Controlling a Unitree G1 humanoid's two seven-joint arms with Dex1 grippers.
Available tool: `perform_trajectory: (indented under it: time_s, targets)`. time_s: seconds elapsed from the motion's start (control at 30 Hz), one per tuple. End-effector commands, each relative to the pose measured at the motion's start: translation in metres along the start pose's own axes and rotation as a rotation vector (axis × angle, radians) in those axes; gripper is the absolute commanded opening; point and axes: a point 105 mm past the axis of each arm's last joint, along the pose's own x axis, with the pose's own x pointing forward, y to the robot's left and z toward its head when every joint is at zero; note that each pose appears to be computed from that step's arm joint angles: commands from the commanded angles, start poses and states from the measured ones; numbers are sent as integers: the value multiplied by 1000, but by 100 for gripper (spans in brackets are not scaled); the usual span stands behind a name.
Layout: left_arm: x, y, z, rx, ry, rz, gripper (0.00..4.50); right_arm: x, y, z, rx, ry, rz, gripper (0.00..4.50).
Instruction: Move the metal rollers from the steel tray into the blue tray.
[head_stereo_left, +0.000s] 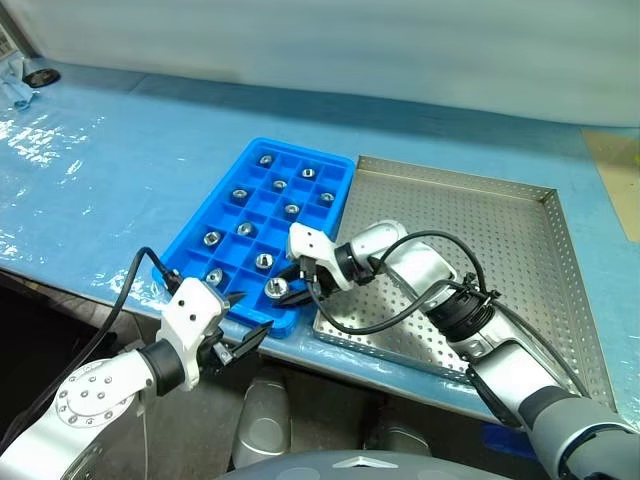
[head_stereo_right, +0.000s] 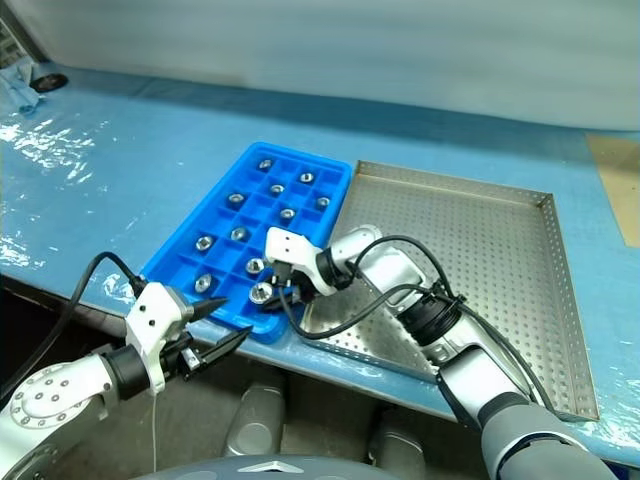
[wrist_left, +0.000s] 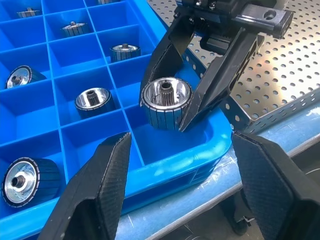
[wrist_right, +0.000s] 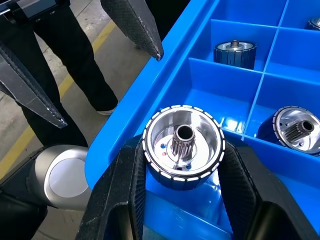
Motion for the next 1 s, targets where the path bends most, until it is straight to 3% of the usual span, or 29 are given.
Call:
perform_trajectory:
  time_s: [0.03,0.3,0.6,0.87,1.0]
  targets:
    - [0,-2,5,23,-13,-9,337,3,3,5,-31,5,17,197]
    - [3,2,5,39,-2,-15,337,2,2,1,-29,13,2,447]
    - [19,14,21,77,-63,-39,337,-25,-14,16,21,-149,-89,447]
    - [45,29,42,127,-143,-105,337,-61,-36,22,40,-251,-300,447]
    - [64,35,53,158,-190,-157,337,-86,-46,12,58,-258,-453,447]
